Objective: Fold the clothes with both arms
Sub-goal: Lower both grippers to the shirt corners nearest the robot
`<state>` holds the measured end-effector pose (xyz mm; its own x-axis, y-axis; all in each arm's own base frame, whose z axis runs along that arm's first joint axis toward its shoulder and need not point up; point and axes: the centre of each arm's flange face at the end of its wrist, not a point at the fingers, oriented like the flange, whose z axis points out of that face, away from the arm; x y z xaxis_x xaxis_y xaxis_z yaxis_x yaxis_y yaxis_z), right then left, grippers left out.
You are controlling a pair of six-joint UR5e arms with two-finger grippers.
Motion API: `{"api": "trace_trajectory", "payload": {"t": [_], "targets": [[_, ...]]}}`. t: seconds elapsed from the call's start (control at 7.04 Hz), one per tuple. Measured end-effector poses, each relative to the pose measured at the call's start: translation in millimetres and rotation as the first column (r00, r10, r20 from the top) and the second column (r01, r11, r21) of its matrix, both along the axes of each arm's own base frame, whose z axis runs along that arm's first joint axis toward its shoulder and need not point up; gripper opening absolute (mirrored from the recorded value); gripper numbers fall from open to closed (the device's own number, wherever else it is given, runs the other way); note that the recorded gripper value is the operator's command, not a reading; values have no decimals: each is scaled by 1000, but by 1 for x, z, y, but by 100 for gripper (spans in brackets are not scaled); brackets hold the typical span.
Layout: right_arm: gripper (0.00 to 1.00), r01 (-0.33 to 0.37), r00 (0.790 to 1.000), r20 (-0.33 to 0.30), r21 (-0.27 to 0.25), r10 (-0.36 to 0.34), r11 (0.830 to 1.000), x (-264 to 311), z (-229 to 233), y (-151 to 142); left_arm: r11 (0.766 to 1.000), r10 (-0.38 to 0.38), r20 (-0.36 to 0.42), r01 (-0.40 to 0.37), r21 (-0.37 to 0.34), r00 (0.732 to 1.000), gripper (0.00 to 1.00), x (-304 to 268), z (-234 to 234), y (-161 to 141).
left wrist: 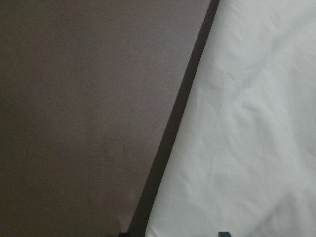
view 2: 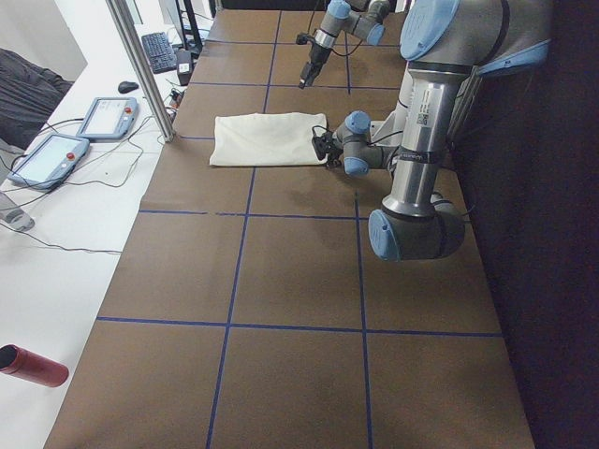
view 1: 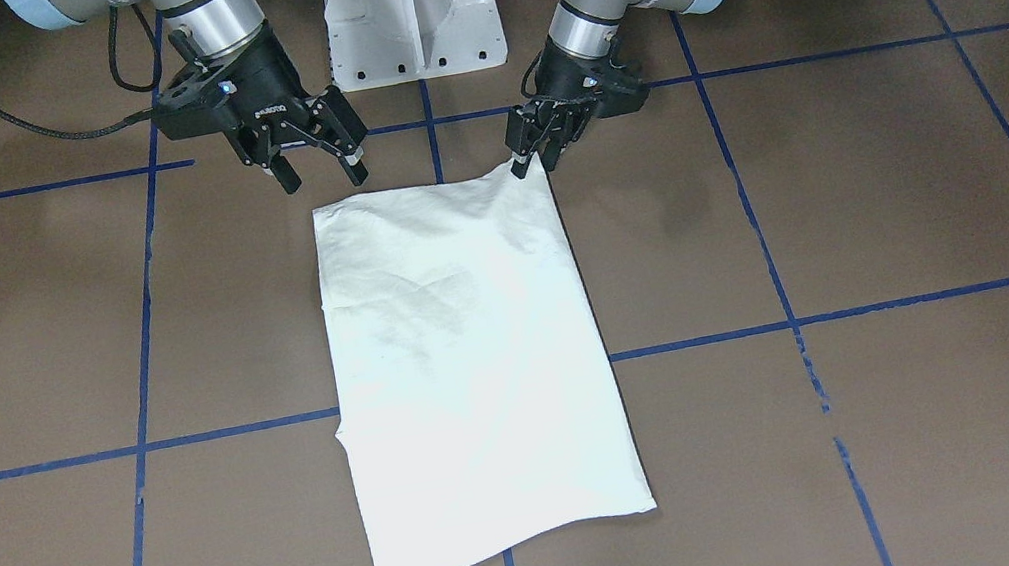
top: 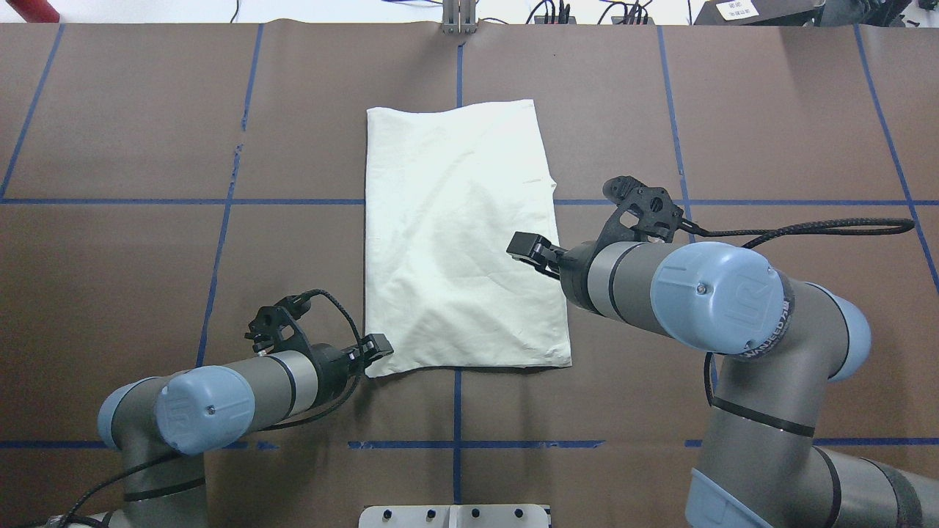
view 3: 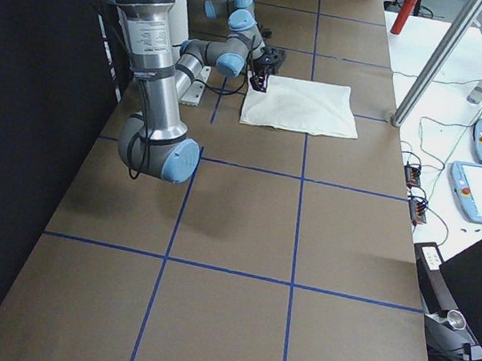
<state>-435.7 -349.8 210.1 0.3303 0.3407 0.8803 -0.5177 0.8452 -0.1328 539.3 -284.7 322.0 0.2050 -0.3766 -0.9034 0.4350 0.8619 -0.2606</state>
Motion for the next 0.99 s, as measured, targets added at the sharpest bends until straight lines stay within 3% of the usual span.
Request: {"api": "trace_trajectory", "payload": {"t": [0.14,0.28,0.43,0.57,0.85,0.99], "targets": [[100,0,1000,-1,0,0,1000,0,1,0,1000,5,0,-5,0,1000,57,2,0,3],[100,0,1000,-2,-1,0,1000,0,1,0,1000,10,-1,-10,1,1000,48,3,0,5],[100,0,1000,-2,-1,0,1000,0,1,0,1000,13,-2,-13,0,1000,11,4,-1,7],[100,0,1000,-4,-2,0,1000,-1,2,0,1000,12,-3,-12,1,1000,0,4,-2,7],[97,-22,1000,-7,-20,22,1000,-6,7,0,1000,8,-6,-8,8,1000,0,4,-5,6],[95,-46,999,-2,-59,46,997,-13,10,5,1000,5,-8,-5,11,1000,0,3,-6,5]]}}
